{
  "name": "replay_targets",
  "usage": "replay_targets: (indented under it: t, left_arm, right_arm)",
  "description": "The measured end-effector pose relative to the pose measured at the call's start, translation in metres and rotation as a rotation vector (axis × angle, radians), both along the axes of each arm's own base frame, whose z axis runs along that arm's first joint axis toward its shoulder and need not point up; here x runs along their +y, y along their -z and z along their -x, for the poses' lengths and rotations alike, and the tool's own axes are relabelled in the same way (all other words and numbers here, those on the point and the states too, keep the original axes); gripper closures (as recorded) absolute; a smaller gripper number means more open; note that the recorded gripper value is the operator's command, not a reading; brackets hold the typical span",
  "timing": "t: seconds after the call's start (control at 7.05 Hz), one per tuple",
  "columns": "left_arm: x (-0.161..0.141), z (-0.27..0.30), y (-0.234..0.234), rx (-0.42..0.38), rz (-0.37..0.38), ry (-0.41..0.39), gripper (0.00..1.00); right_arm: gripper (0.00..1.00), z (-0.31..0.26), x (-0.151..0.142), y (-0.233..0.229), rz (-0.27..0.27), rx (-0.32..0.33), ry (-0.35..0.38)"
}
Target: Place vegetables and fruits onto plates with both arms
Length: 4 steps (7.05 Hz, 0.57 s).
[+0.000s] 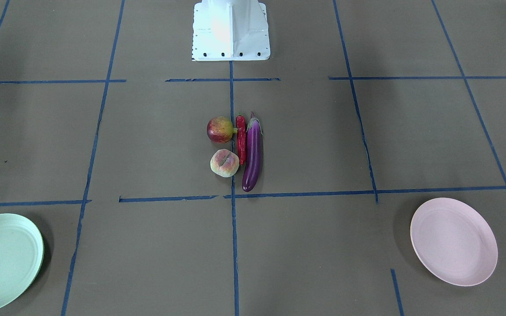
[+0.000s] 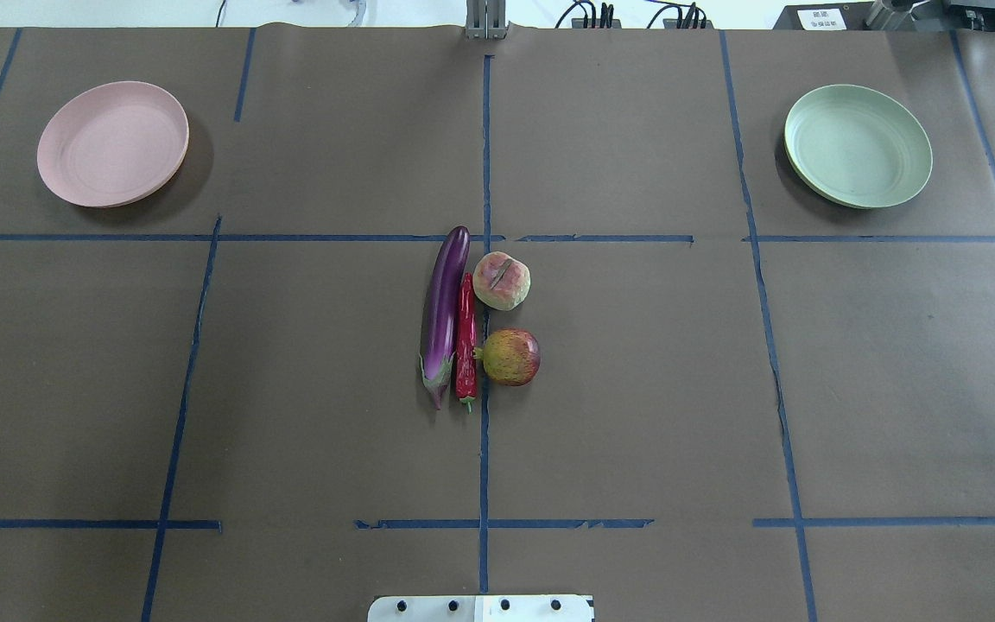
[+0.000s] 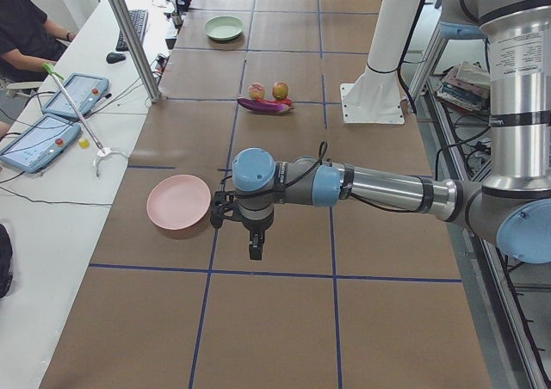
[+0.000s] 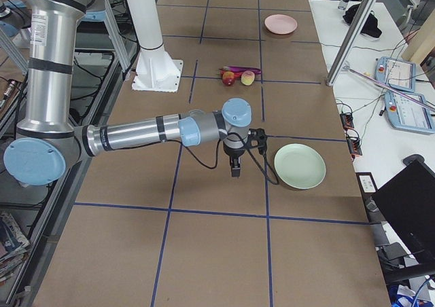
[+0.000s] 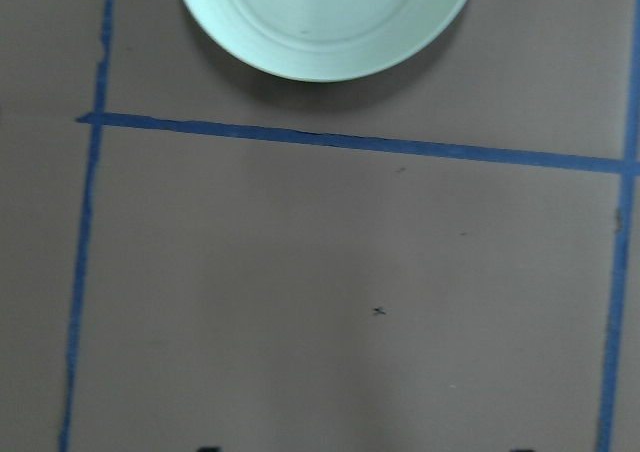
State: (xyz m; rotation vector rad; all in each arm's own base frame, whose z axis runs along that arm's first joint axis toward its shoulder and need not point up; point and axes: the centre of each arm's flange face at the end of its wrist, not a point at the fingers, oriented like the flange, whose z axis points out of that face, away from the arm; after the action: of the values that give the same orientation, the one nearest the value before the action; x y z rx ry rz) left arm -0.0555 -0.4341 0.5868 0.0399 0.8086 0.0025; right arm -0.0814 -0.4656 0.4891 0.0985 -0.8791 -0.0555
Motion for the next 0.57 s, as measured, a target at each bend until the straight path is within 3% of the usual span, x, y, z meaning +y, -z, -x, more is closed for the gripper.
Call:
replay_targets:
  t: [0.28, 0.57]
  left_arm:
    - [0.000, 0.000, 0.001, 0.001, -0.002, 0.000, 0.00]
    - [-0.001, -0.001, -0.001, 0.002, 0.002, -0.001, 0.00]
  right_arm:
    - [0.00, 0.098, -0.016, 0.099, 0.030, -0.115, -0.049]
    - [0.01, 0.216, -0.002, 0.199, 0.107, -0.187, -0.134]
